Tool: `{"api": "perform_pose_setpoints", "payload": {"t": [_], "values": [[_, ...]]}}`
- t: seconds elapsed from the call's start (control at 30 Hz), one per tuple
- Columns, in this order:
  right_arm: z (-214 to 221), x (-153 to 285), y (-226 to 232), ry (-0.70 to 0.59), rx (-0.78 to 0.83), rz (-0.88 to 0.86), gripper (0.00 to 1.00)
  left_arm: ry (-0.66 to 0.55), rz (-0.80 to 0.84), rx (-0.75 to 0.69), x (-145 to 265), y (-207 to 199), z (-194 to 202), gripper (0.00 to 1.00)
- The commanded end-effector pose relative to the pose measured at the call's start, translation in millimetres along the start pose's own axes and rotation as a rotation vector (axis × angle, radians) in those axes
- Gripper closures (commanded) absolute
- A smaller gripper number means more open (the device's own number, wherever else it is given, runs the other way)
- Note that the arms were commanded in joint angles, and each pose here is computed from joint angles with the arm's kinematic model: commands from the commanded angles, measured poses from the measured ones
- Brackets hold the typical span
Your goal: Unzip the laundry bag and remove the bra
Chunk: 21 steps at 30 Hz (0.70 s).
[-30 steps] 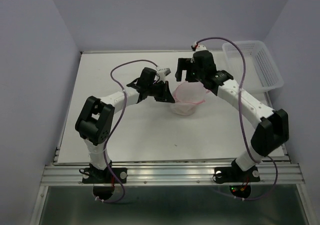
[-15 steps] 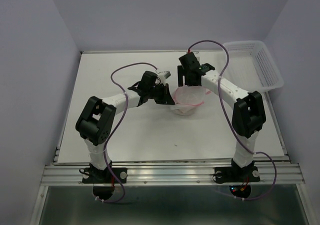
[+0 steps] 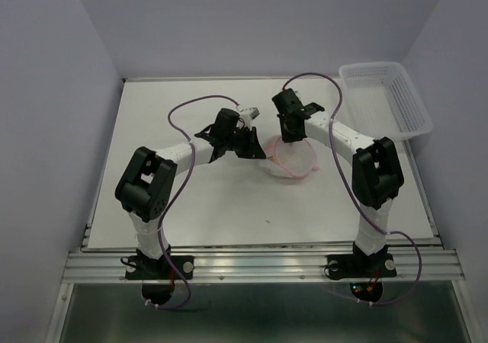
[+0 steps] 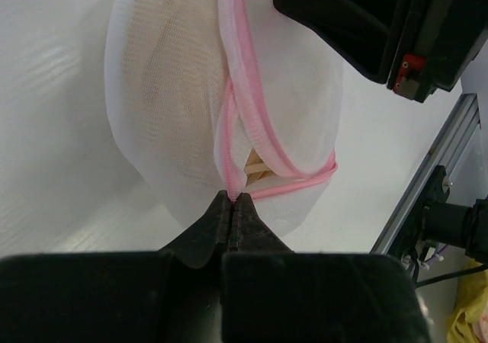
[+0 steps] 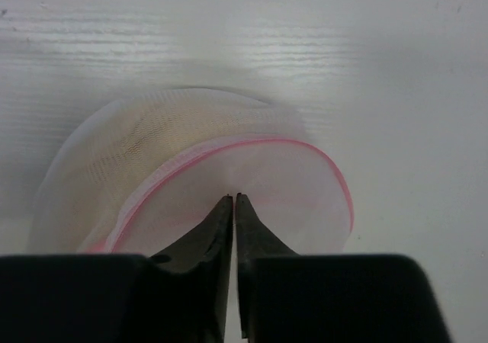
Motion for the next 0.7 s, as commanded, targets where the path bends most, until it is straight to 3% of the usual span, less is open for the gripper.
{"api": "perform_pose_setpoints", "payload": {"t": [0.0, 0.2, 0.37, 0.47, 0.6, 0.63, 0.67], "values": [[9.7, -2.0, 6.8, 0.026, 0.03, -0.045, 0.97, -0.044, 0.022, -0.027, 9.8, -11.8, -5.9, 1.0], [-20.0, 34.6, -1.9, -0.163, -0.013, -0.083, 0.99, -0.051, 0.009, -0.017, 10.4, -9.7, -4.7, 1.0], [-25.5, 62.1, 1.7, -0.239, 0.021, -0.172, 0.99, -0.039, 0.015, -0.002, 8.0, -8.4, -1.7, 1.0], [-20.4, 67.1, 19.1, -0.247, 0.056, -0.226, 0.88, -0.038, 0.015, -0.003, 6.8, -7.9, -0.6, 1.0], [-15.2, 71.9, 45.1, -0.249, 0.105, -0.258, 0.83, -0.036, 0.013, 0.004, 4.8, -5.6, -0.1, 1.0], [-12.0, 71.7, 52.8, -0.241, 0.111, -0.262, 0.63, -0.037, 0.012, 0.006, 4.7, -5.3, 0.1, 1.0], [-13.0, 72.5, 53.4, -0.242, 0.1, -0.265, 0.63, -0.037, 0.012, 0.006, 4.7, -5.3, 0.1, 1.0]]}}
Point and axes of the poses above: each gripper's point midway between its finger pads, its own x axis back along the fingers, its own y axis along the line the jaws close on, z = x × y, the point moved 4 cm from there along x, back along the fingers, and after that the axes turned 3 degrees about x, right-handed, at the moved point
